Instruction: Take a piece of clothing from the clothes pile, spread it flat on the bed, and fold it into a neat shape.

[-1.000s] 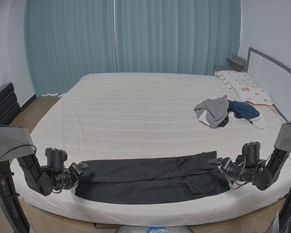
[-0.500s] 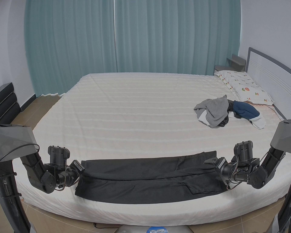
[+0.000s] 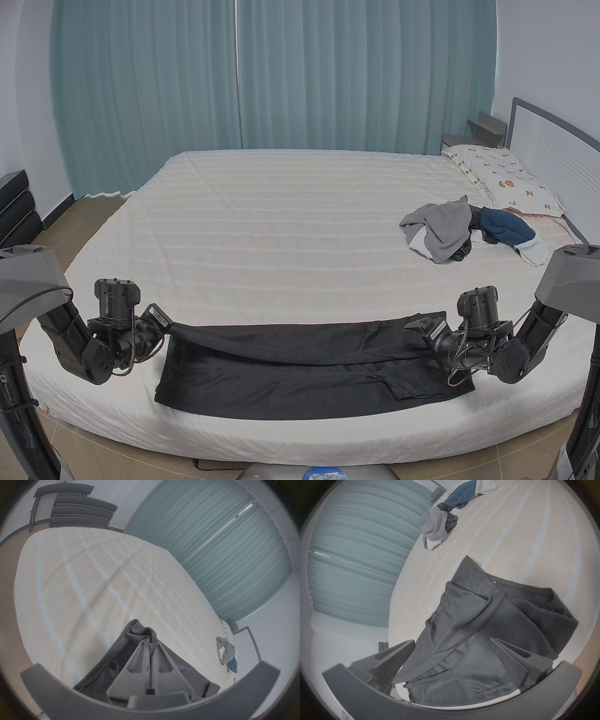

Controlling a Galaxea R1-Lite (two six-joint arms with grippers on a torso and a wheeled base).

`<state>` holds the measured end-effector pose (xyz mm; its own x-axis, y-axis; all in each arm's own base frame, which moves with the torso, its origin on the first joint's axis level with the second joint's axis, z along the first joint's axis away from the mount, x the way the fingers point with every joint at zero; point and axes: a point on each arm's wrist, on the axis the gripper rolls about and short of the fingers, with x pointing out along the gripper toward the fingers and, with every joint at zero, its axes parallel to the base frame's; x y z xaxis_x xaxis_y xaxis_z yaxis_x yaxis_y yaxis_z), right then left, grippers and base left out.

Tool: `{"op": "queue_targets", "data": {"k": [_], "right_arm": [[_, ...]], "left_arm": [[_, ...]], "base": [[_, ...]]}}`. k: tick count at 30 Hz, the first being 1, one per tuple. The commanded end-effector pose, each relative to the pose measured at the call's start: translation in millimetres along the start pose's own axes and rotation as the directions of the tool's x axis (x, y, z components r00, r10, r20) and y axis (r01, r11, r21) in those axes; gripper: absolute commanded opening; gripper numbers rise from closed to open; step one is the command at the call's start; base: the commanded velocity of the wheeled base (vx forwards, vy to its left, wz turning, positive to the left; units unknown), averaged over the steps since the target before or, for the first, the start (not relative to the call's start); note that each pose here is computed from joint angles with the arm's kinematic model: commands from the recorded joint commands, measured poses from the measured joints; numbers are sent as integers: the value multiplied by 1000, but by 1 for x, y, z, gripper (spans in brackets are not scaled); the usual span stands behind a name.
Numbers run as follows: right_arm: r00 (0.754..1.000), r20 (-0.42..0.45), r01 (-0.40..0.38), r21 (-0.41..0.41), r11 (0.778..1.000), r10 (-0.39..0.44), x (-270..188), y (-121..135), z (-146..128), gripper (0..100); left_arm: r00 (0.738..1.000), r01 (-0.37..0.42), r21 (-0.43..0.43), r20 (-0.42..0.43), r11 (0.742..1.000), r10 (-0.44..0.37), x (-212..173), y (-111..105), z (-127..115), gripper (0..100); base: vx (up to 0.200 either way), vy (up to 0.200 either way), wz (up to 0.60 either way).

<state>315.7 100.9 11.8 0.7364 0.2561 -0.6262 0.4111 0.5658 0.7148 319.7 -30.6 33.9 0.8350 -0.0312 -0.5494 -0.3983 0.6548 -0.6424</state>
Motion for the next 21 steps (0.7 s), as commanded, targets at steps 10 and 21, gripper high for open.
{"op": "queue_targets", "data": {"k": [10,21], "right_arm": [[999,37,-11,48,999,9,26,5,3,100],[999,38,0,50,999,-2,32,2,3,100]], "left_arm": [[999,29,-25,22,999,-29,2,-7,6,0],[999,30,-24,21,999,-30,2,-7,5,0]], "base": [[0,0,0],[0,0,0]]}}
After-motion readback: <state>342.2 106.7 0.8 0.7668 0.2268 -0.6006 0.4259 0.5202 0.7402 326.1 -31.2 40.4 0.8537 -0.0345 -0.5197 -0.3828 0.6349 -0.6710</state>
